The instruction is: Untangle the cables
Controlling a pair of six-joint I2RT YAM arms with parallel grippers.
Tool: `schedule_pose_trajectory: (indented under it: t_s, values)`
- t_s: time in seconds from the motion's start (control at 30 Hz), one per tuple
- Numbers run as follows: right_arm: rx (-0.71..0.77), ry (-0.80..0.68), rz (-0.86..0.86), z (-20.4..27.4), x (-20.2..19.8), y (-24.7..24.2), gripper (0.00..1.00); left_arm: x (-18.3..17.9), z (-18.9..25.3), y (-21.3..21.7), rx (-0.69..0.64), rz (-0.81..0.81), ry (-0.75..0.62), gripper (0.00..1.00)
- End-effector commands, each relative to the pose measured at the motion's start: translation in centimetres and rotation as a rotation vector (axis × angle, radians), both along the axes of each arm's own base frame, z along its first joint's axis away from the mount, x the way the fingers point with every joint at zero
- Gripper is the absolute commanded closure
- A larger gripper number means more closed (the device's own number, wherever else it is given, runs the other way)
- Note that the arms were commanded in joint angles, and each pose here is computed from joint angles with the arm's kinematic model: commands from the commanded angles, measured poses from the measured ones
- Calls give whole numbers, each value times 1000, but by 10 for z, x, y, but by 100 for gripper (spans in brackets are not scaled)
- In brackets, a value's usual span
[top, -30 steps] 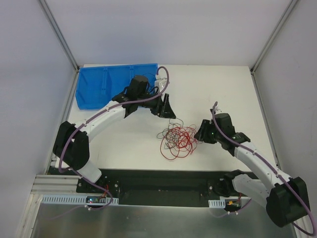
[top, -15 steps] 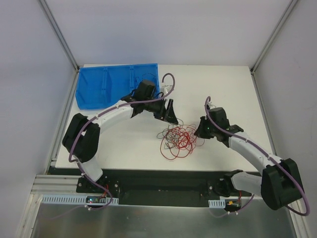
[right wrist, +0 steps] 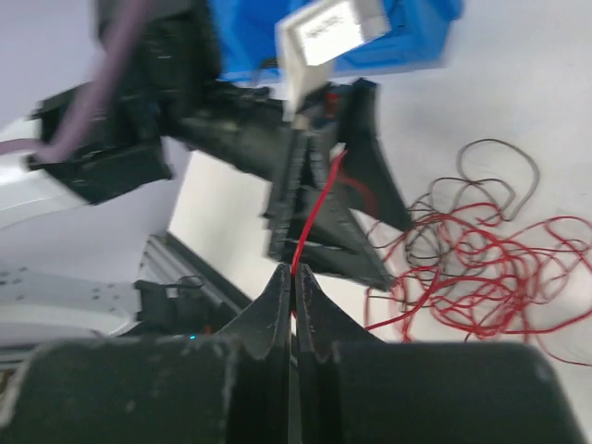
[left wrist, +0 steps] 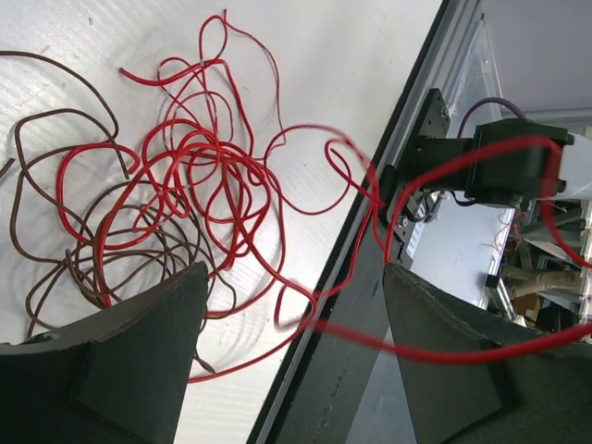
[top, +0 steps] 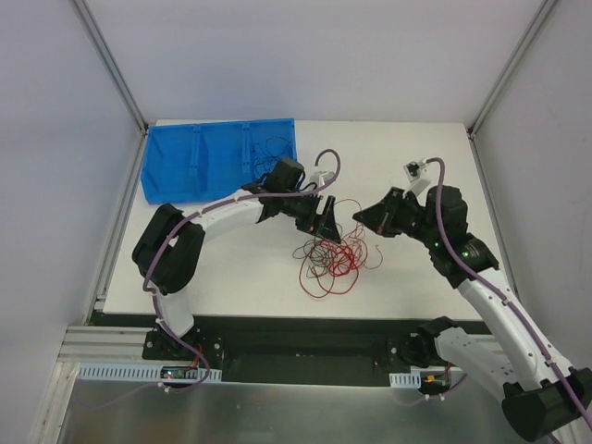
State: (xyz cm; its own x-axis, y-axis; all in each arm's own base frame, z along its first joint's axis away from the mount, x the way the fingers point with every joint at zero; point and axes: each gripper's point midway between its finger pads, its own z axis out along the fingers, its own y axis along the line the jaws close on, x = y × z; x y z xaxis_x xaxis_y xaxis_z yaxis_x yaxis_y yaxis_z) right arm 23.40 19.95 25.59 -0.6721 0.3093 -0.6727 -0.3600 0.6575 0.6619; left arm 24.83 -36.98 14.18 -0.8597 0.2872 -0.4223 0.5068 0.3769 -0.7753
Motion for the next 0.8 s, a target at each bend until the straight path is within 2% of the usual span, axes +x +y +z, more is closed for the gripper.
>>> schedule_pose_trajectory:
  t_s: [0.0,0.23,0.33,0.53,0.77]
  values:
    - [193,-72,98,78,-23,19,100,8,-25,-7,54,11,38,26]
    - [270,-310,66,215,-40,2,99,9,-49,-10,92,11,113,35]
    - [261,-412,49,268,-47,-7,100,13,-41,-8,91,18,63,37]
    - [247,-455,5,295,-43,-14,100,20,17,4,22,16,-115,37]
    - [250,-456,-27,279,-36,-16,100,27,96,36,-97,75,-286,35]
